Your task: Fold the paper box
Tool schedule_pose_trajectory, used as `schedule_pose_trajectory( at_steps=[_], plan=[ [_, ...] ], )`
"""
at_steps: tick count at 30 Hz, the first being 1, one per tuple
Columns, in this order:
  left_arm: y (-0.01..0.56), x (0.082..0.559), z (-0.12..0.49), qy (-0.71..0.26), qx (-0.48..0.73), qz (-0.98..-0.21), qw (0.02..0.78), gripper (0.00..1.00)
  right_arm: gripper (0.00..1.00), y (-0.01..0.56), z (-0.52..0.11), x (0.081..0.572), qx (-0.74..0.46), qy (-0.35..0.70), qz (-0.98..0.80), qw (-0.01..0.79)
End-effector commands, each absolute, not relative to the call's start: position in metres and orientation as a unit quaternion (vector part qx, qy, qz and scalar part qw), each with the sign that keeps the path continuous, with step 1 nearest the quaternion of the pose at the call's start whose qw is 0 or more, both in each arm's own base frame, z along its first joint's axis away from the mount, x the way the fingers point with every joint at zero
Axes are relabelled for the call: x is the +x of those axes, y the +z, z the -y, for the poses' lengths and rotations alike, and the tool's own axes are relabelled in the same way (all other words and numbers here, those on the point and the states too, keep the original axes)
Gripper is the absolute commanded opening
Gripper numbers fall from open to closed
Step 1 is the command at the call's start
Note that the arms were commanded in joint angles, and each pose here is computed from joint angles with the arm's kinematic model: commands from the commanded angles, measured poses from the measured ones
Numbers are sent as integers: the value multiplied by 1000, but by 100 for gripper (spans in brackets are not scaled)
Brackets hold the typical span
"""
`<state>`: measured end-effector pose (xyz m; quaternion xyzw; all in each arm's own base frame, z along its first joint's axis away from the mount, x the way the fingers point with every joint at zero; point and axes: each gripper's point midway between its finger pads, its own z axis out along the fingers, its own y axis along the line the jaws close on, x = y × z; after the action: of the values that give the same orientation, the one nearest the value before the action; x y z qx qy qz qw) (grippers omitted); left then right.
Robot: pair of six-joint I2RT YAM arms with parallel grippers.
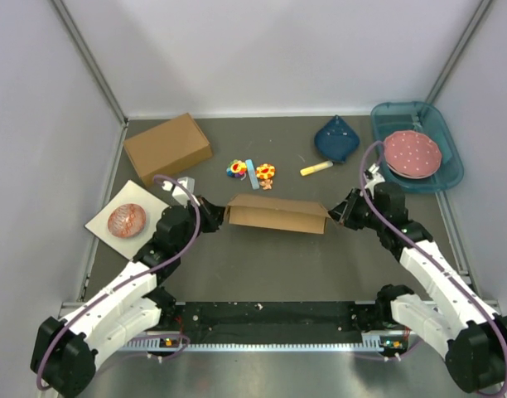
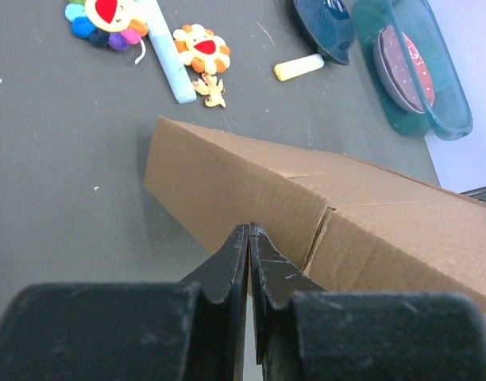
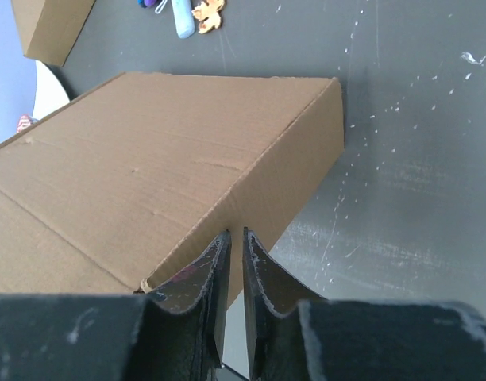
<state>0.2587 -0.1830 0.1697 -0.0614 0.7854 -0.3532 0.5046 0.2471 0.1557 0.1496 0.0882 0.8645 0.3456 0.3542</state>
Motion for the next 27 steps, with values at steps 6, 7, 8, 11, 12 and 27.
schedule_pose_trajectory(
  at_steps=[6,7,8,11,12,27],
  plan=[
    [217,252,217,-420,-7,-766,486,9,16,179,-171,257,82,371,-861,338],
    [220,251,219,-427,-3,-765,482,9,16,181,-172,255,81,375,-861,333],
    [219,250,220,-429,-3,-768,476,9,16,188,-173,257,79,379,-859,336],
    [225,243,226,-445,9,-766,464,9,17,197,-174,254,79,381,-860,330],
    [223,241,226,-445,11,-769,458,9,18,200,-174,253,76,382,-860,330],
    [216,231,216,-432,3,-780,453,11,25,192,-176,250,67,366,-884,285]
  ],
)
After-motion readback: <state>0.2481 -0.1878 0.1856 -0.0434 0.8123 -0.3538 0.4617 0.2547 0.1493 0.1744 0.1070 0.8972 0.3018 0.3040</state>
